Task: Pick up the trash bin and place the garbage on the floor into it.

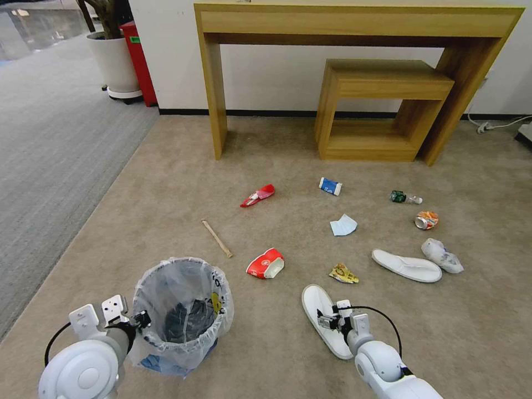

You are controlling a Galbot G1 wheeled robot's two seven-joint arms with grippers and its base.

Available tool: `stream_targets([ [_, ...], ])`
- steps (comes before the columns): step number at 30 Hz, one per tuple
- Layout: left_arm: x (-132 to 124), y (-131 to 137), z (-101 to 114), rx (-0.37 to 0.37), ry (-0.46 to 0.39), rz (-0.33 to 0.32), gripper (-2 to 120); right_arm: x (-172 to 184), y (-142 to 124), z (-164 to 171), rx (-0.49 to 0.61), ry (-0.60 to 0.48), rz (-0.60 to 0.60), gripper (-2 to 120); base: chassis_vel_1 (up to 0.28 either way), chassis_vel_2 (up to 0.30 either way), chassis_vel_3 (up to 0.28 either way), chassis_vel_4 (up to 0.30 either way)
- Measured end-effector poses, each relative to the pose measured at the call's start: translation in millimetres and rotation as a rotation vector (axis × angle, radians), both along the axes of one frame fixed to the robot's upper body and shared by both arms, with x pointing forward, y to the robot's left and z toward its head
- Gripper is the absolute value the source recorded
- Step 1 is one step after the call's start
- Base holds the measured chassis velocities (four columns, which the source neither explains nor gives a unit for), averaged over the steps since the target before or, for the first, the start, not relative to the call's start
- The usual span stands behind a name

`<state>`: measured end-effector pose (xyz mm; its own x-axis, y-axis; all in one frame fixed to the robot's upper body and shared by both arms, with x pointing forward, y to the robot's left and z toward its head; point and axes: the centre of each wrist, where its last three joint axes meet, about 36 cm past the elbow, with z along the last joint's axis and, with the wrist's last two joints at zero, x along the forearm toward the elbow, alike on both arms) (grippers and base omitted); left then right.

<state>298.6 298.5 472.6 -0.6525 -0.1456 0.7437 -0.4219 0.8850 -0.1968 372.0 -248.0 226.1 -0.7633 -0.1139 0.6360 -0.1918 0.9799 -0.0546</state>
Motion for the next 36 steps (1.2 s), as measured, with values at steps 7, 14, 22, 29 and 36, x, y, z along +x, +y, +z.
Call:
stream_targets([
  [7,2.0,0.7,-2.8,-0.003,0.004,0.002,0,2.8,2.7,-4.5,0.0,0.001,-0.002,100,0.0,0.0,0.0,0.0],
  [14,4.8,0.6,-4.2,-0.005,0.004,-0.001,0,1.9,2.8,-8.8,-0.003,0.005,-0.005,100,0.0,0.0,0.0,0.0],
  [22,6.6,-0.3,-5.5,-0.009,0.006,-0.004,0,-2.3,0.5,-14.1,-0.012,0.011,-0.008,100,0.0,0.0,0.0,0.0],
  [29,6.3,-0.5,-5.2,-0.01,0.005,-0.005,0,-5.1,1.1,-17.8,-0.014,0.009,-0.01,99,0.0,0.0,0.0,0.0],
  [36,4.7,-0.3,-4.4,-0.01,0.005,-0.003,0,-4.9,1.9,-20.8,-0.017,0.012,-0.011,99,0.0,0.0,0.0,0.0],
])
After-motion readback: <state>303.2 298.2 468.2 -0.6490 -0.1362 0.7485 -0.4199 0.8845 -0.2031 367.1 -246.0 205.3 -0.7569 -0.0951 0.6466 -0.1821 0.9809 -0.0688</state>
